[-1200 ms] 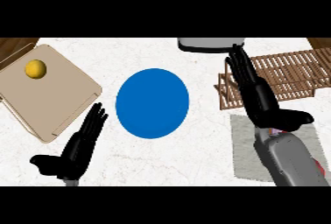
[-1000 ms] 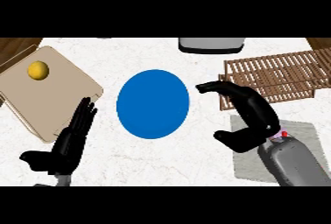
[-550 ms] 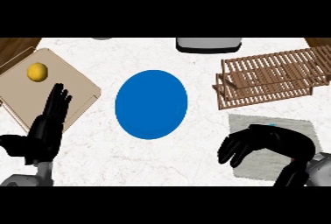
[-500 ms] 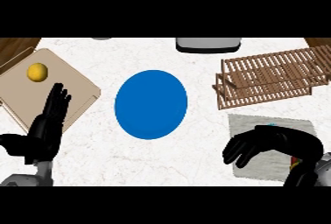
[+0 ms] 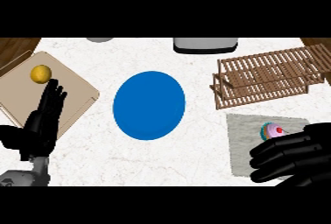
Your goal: Pick the bell pepper from the placemat and place it in the tiered shelf
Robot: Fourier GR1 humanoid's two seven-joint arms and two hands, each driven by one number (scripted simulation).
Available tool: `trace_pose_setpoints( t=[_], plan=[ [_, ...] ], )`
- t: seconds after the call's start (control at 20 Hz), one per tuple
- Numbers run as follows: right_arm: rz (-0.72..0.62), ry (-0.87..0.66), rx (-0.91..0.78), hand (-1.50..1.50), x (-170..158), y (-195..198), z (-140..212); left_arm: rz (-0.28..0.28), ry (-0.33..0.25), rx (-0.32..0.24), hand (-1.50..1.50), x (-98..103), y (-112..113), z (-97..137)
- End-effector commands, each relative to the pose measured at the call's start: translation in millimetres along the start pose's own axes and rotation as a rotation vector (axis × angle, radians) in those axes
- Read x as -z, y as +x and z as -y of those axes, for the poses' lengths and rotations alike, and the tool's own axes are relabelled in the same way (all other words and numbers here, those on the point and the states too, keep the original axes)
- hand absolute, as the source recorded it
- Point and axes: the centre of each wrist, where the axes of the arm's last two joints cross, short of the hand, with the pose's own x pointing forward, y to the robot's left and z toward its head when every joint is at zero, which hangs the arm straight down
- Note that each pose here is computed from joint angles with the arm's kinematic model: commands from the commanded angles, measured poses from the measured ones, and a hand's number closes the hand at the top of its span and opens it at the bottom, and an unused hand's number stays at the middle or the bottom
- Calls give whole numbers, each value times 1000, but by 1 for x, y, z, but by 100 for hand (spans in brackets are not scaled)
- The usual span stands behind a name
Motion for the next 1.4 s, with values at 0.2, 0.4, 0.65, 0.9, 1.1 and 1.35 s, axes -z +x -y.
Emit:
trace_pose_setpoints(
  t=[0.2, 0.4, 0.65, 0.9, 1.1, 1.35],
  plan=[
    [70, 247, -488, -150, 17, 81, 11, -22, 33, 2, 0, -3, 5, -7],
    [4, 271, -633, -150, 11, 79, -3, -20, 40, 4, 0, -7, 3, -11],
    [-54, 295, -708, -150, -13, 46, -25, -9, 42, -7, 0, -3, 14, -8],
    [-87, 306, -871, -150, -47, 7, -56, 3, 36, 11, 0, -4, 15, -5],
    [-190, 310, -1010, -150, -92, -20, -77, 2, 27, -9, 0, -4, 19, 1],
    [-214, 241, -1004, -150, -145, -48, -128, 4, 3, -1, 0, -2, 24, 13]
  ],
)
